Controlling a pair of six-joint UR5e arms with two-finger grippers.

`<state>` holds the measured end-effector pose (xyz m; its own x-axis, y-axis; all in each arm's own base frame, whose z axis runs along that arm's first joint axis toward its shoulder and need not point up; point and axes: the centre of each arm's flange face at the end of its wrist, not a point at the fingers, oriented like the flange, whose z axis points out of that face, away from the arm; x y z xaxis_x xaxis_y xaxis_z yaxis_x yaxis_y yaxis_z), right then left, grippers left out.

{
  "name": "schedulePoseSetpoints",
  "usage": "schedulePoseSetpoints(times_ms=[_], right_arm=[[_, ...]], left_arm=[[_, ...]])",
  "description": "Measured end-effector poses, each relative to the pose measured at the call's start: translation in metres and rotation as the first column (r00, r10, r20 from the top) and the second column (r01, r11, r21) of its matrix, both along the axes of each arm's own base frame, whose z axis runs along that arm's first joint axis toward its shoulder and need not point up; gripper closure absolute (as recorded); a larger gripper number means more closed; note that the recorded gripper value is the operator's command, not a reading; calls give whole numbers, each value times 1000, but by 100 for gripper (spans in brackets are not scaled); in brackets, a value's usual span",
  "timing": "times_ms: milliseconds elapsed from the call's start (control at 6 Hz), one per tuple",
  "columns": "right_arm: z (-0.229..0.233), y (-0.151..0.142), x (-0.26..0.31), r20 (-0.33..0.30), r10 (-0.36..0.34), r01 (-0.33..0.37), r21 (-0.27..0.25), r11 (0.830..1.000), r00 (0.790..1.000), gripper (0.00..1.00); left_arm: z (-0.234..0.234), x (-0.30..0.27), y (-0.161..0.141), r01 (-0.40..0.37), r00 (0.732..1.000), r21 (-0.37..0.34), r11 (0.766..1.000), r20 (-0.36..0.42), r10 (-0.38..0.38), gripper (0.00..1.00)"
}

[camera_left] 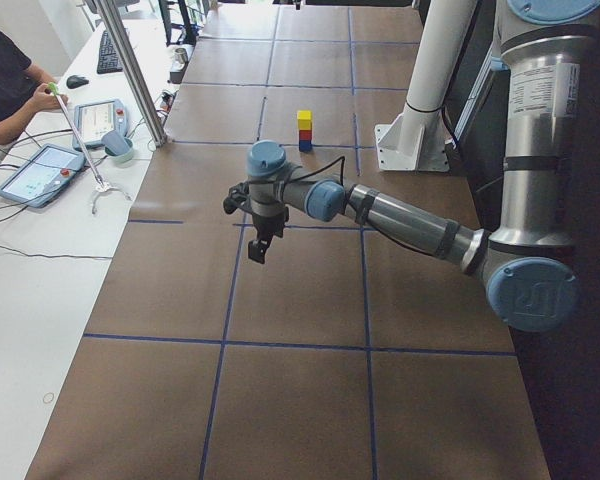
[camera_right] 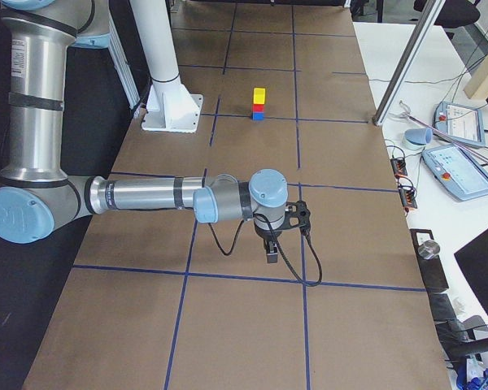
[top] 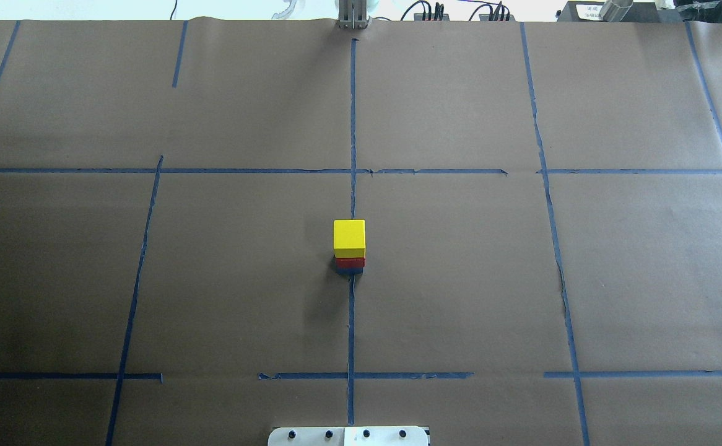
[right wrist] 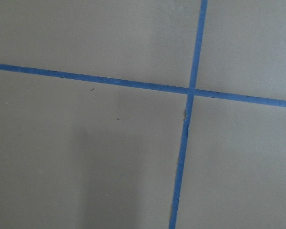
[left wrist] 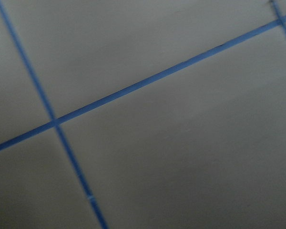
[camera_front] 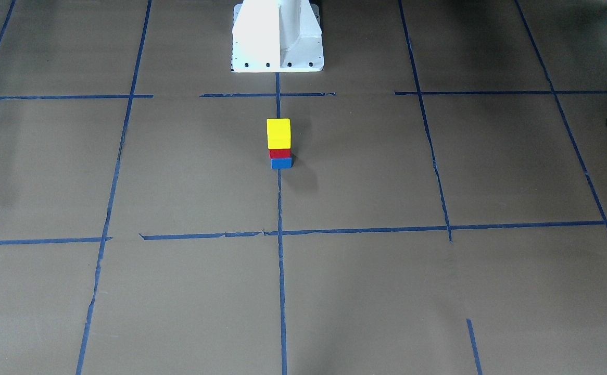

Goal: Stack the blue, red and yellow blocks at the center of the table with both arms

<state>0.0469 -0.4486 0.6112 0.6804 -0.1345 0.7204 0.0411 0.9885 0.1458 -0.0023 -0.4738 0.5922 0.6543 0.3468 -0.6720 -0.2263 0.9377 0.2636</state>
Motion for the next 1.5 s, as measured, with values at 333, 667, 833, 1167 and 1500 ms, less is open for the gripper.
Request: schedulePoseSetpoints(times_ms=[333, 667, 833, 1167, 1500], right_arm=[[4, 10, 12, -18, -13, 12, -17, 1000, 1000, 0], [19, 34, 16, -66, -13, 10, -49, 999, 998, 0], [25, 45, 16, -78, -14, 9, -63, 998, 997, 0], [26, 50, 15, -78, -16, 11, -65, 998, 997, 0], [24, 49, 15, -81, -20, 15, -59, 998, 997, 0]], left_arm=[[25, -8, 18, 28, 994, -118, 993, -105, -41, 0], [28, -7, 34, 59, 987, -187, 981, -134, -84, 0], [38, -10, 34, 74, 992, -196, 978, -84, -91, 0], [55, -15, 30, 99, 995, -198, 975, 16, -98, 0], [54, -15, 28, 101, 995, -187, 977, 29, -98, 0]])
